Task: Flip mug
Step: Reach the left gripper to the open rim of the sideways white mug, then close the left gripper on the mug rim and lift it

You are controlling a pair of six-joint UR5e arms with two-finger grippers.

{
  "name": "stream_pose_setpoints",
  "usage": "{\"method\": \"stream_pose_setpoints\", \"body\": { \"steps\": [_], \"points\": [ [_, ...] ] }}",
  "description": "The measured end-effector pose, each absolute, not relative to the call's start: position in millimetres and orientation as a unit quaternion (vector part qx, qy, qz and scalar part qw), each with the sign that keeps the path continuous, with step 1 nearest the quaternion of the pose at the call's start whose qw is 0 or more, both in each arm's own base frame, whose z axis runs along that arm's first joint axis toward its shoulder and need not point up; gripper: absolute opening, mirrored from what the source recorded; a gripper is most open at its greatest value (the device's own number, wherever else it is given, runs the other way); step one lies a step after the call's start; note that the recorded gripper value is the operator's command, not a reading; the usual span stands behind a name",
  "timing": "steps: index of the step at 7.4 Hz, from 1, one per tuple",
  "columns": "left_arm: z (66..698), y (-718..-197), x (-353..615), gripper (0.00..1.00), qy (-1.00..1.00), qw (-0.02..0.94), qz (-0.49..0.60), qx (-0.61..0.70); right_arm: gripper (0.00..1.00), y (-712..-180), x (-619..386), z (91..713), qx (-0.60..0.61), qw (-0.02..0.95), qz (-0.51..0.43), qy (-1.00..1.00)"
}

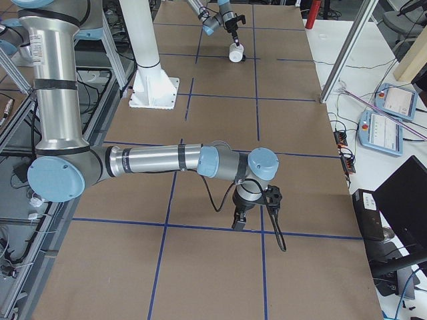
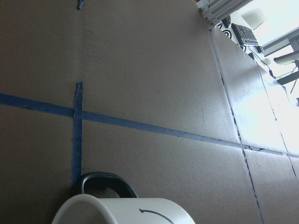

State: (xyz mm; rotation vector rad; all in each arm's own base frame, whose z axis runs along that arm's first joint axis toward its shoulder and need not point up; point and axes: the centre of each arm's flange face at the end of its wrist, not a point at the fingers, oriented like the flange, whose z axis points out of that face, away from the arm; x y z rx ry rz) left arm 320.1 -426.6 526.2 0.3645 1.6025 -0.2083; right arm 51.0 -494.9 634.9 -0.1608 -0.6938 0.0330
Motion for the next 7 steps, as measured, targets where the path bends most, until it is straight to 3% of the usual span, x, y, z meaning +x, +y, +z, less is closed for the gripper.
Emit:
{"method": "stream_pose_setpoints", "body": {
  "steps": [3, 7],
  "points": [
    [495, -439, 324, 0.00, 0.740, 0.661, -0.083, 0.093, 1.00, -495, 51, 635, -0.079, 0.937, 0.016, -0.340],
    [409, -487, 336, 0.00, 0.755, 0.645, -0.108, 0.050, 1.00, -495, 51, 635, -0.078, 0.937, 0.016, -0.340]
  ]
}}
